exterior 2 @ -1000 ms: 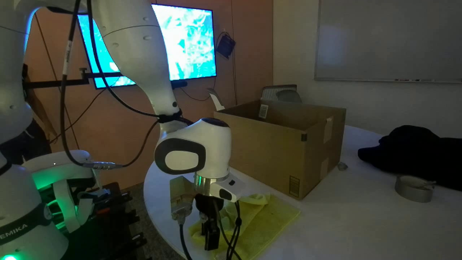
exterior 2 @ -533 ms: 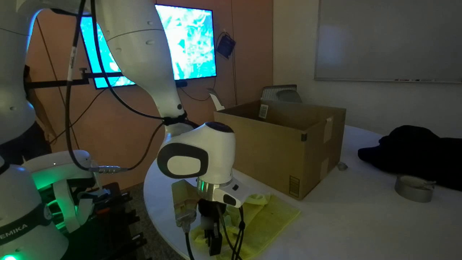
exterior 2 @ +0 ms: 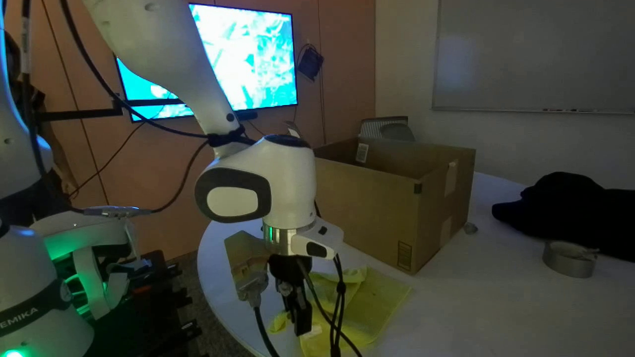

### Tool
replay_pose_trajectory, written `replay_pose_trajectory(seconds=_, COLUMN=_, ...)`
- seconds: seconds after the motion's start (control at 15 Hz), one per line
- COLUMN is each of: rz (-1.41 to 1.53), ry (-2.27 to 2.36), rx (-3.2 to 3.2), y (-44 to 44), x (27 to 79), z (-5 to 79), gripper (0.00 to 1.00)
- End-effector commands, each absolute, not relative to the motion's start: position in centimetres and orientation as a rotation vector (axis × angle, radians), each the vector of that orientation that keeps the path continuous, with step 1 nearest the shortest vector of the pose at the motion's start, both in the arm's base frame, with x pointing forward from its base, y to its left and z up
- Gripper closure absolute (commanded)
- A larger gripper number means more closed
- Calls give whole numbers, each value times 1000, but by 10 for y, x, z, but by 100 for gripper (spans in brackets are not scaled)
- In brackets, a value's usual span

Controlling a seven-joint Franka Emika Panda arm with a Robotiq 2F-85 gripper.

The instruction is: Put the marker on the towel, fold the towel and then put the folded towel in the box

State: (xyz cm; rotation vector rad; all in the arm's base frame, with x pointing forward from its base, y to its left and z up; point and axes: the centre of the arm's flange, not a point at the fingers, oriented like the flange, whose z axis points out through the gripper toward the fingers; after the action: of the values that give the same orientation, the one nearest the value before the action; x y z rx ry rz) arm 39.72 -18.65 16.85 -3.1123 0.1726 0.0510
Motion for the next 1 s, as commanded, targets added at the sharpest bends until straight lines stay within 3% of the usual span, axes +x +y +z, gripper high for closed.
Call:
replay_pose_trajectory(seconds=0.0, rz=-139, ry=111, rx=-3095, y=-182, x=376, z=231, gripper=100)
replay_pose_trajectory(seconds=0.4, rz=-377, ry=175, rx=-3070, y=-154, x=417, z=268, gripper=100)
replay_pose_trajectory(seconds=0.93, rz=-376, ry=407, rx=-3170, y=-100, x=510, z=213, gripper=100)
